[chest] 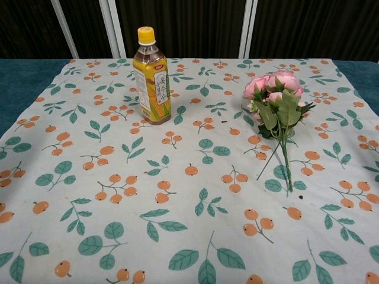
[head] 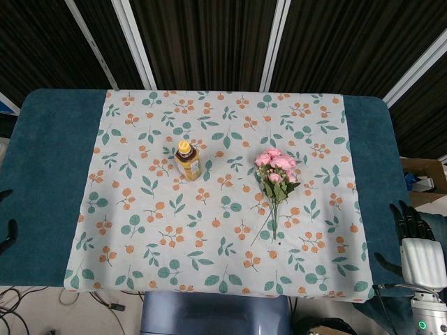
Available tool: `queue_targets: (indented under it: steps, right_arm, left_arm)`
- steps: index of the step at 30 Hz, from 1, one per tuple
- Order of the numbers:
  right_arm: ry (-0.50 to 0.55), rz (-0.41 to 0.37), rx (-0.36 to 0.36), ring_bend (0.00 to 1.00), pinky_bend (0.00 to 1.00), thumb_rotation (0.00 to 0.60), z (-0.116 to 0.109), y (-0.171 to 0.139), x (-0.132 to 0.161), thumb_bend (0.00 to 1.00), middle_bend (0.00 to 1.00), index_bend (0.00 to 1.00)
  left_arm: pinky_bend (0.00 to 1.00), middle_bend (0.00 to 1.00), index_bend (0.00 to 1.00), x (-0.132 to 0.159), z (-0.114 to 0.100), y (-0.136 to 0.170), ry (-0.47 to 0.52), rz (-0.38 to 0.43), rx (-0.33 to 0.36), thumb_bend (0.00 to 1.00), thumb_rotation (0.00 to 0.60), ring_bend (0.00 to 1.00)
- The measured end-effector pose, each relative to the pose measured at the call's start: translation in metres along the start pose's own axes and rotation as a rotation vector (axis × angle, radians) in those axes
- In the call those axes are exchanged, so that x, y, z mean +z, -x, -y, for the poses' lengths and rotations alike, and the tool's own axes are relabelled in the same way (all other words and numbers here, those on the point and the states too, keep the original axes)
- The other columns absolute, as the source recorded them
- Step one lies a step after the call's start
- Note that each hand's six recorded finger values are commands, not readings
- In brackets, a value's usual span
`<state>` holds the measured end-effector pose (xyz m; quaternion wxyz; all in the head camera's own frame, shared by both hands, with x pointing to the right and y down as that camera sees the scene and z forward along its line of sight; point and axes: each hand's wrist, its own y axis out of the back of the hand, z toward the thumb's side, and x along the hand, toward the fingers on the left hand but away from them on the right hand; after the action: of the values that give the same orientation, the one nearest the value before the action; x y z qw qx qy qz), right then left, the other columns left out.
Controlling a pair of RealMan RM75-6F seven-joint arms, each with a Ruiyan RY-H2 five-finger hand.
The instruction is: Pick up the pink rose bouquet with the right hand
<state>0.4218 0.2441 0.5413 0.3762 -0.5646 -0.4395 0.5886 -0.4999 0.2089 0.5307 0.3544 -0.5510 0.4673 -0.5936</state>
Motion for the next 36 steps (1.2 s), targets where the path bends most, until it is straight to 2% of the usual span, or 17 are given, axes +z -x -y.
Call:
queue_targets:
  steps: [12, 18, 24, 28, 36]
  right_arm:
    - [0.045, 0.028, -0.01, 0.06, 0.19, 0.6, -0.001, 0.002, 0.002, 0.17, 0.04, 0.01]
    - [0.099, 0.043, 0.008, 0.06, 0.19, 0.6, 0.001, 0.001, 0.002, 0.13, 0.04, 0.01]
    - [0.252, 0.067, 0.071, 0.06, 0.19, 0.6, 0.008, 0.002, 0.006, 0.11, 0.04, 0.01]
    - [0.369, 0.086, 0.139, 0.06, 0.19, 0.6, 0.016, 0.01, 0.013, 0.09, 0.04, 0.01]
    - [0.419, 0.125, 0.294, 0.06, 0.19, 0.6, 0.033, 0.049, 0.034, 0.07, 0.03, 0.01]
  left_arm:
    - [0.0, 0.03, 0.19, -0.001, 0.001, 0.001, -0.008, -0.008, -0.007, 0.51, 0.6, 0.04]
    - [0.0, 0.03, 0.19, -0.001, 0.002, 0.001, -0.006, -0.011, -0.01, 0.51, 0.6, 0.04]
    - [0.0, 0.03, 0.19, -0.002, 0.001, 0.002, 0.006, -0.023, -0.008, 0.51, 0.6, 0.04]
    - [0.0, 0.03, 0.19, -0.001, 0.002, 0.003, 0.006, -0.022, -0.011, 0.51, 0.6, 0.04]
    - [0.0, 0.03, 0.19, -0.001, 0.003, 0.003, 0.01, -0.03, -0.017, 0.51, 0.6, 0.04]
